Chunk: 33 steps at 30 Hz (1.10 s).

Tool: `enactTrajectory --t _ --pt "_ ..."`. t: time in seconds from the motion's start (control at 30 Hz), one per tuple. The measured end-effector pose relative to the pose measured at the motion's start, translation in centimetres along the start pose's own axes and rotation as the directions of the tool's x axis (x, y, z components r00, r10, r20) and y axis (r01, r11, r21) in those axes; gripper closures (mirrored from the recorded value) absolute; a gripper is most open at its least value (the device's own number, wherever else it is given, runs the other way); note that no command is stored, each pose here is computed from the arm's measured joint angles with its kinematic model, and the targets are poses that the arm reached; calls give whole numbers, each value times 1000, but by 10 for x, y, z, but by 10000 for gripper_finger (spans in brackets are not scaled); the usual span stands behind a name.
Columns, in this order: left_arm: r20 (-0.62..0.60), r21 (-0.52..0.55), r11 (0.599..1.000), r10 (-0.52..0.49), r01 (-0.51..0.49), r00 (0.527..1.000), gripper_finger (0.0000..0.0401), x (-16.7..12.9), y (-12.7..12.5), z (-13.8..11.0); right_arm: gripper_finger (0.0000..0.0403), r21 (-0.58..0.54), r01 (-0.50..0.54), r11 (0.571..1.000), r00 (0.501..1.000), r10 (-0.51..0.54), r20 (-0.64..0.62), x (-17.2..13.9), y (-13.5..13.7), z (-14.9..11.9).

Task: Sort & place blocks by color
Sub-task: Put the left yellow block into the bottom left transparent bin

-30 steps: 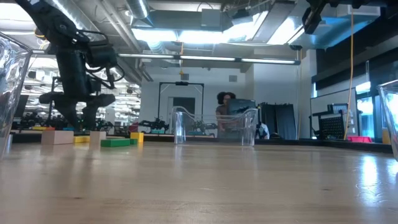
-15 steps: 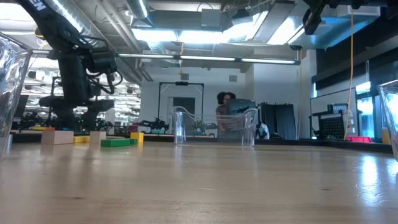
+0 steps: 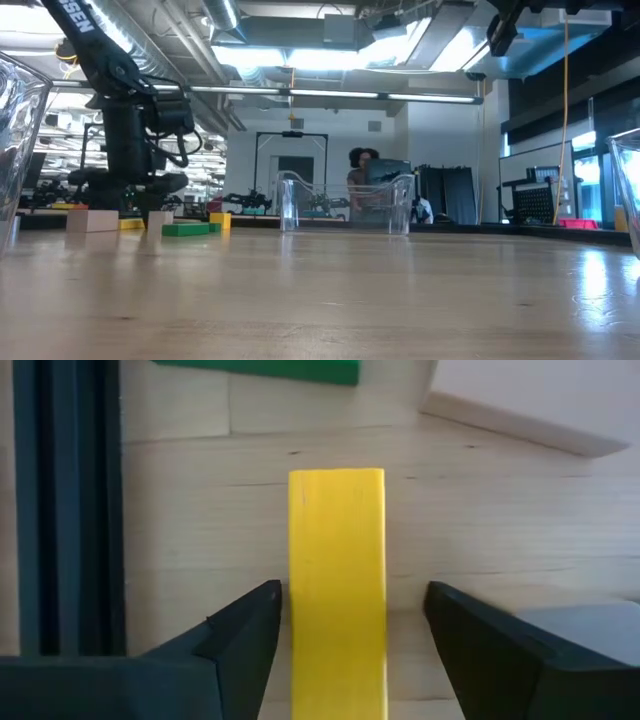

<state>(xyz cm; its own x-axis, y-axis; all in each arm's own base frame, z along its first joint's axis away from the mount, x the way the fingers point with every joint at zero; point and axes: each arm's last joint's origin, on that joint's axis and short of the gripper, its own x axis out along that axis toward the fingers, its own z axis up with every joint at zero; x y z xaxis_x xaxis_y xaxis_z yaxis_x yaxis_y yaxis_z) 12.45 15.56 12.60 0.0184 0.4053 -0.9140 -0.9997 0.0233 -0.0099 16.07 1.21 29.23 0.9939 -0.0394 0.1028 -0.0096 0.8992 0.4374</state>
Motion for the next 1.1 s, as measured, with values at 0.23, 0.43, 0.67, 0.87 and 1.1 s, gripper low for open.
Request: enactTrajectory --t 0.23,0.43,0.67,0.87,1.1 --pt "-4 17 999 -31 31 1000 222 -1 -1 0 393 0 0 1000 1000 0 1 0 0 0" --pt "31 41 996 -81 79 996 286 -12 1 2 393 0 -1 1000 1000 1 0 0 0 0" --pt "219 39 968 -250 247 943 286 -57 8 9 393 -1 -1 1000 1000 1 0 0 0 0" --pt "373 158 855 -515 494 772 286 -110 13 0 393 -2 -1 1000 1000 1 0 0 0 0" --pt "425 285 659 -738 696 524 286 -158 18 -27 393 -4 0 1000 1000 0 -1 0 0 0"
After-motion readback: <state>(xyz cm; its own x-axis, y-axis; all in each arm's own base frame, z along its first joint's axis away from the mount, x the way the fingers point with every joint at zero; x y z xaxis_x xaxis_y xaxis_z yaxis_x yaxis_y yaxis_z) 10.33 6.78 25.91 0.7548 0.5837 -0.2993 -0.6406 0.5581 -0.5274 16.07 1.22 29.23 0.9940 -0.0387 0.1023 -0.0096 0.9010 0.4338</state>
